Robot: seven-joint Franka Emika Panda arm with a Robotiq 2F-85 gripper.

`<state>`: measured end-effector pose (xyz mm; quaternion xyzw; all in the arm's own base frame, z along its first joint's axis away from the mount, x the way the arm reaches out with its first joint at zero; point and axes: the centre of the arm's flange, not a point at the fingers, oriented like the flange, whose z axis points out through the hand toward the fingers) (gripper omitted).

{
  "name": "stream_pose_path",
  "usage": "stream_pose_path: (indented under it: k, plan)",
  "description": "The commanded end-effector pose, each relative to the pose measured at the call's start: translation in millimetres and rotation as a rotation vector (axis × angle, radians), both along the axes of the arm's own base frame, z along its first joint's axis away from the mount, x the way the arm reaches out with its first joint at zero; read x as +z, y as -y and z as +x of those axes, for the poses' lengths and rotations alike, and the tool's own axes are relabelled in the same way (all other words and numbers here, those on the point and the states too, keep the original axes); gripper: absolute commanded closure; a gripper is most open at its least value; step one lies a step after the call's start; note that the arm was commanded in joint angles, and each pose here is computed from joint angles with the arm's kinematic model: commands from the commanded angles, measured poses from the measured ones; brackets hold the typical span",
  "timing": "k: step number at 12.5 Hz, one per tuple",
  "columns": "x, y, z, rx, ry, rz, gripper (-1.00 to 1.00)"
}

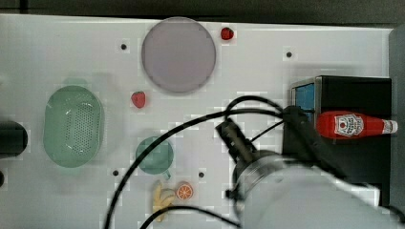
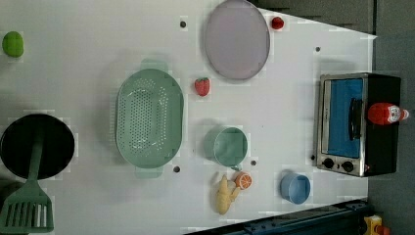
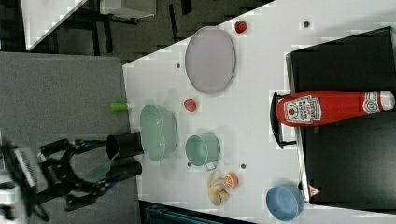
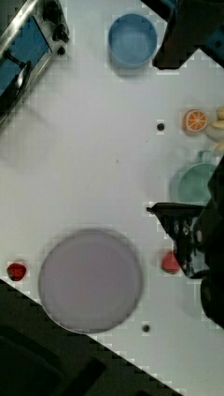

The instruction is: Pick Ketchup from oven and place it on table.

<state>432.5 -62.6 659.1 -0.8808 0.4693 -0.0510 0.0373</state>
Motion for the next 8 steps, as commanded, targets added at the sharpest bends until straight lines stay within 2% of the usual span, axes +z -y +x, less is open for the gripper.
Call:
stream_pose_path:
  k: [1, 4, 8]
  plan:
    - [-70, 99, 25, -0.205, -0.086, 0.035, -1.0]
    - [-104, 169, 32, -0.335, -0.058, 0.032, -1.0]
    - [-150, 237, 48, -0.452, -0.027, -0.025, -1.0]
